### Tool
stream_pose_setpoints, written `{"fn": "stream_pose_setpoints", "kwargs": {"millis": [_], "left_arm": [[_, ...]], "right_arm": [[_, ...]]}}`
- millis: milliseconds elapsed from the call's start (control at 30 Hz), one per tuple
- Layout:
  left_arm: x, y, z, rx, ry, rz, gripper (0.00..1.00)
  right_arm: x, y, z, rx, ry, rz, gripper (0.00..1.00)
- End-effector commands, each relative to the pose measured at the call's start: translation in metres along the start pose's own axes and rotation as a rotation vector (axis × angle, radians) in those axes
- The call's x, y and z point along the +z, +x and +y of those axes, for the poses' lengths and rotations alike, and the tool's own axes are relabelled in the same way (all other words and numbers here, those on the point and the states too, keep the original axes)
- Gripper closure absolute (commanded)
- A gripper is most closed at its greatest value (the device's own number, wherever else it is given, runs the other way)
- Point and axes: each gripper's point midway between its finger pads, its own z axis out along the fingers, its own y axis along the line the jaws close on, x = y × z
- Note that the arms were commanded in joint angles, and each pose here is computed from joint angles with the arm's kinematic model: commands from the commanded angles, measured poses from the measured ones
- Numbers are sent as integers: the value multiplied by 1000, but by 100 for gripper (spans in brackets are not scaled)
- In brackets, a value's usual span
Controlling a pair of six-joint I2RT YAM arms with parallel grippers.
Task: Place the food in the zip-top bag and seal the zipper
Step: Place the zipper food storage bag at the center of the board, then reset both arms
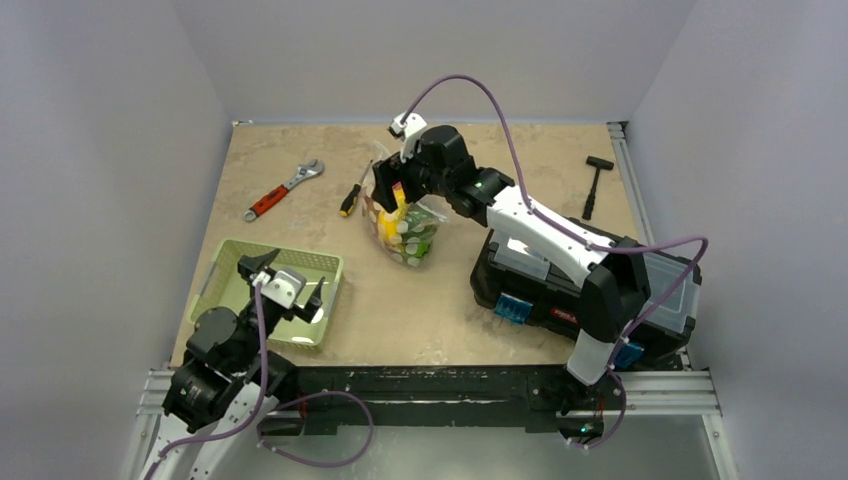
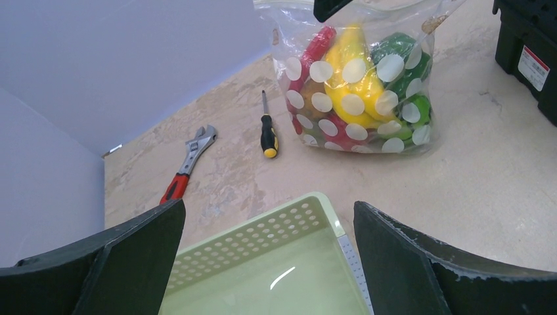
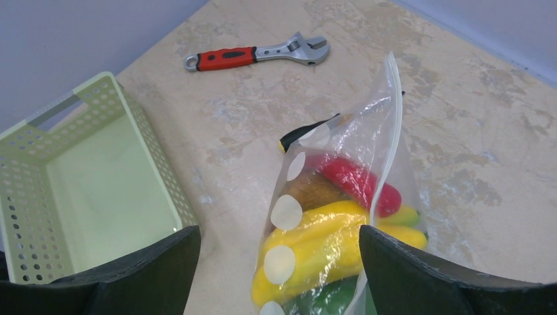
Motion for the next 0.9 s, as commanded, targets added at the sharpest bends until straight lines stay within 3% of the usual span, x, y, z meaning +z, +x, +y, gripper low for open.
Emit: {"fn": "stream_pose_setpoints", "kwargs": {"millis": [0, 500, 700, 867], "left_arm": [[2, -8, 6, 2, -28, -29, 0], [0, -9, 16, -59, -96, -33, 0], [-6, -28, 33, -220, -187, -42, 0], [-22, -56, 53, -461, -285, -51, 0]], "right_arm": [[-40, -46, -7, -13, 95, -99, 11], [-132, -64, -26, -17, 273, -210, 9], [-213, -85, -29, 1, 357, -342, 2], [-294, -93, -33, 11, 438, -464, 1]]}}
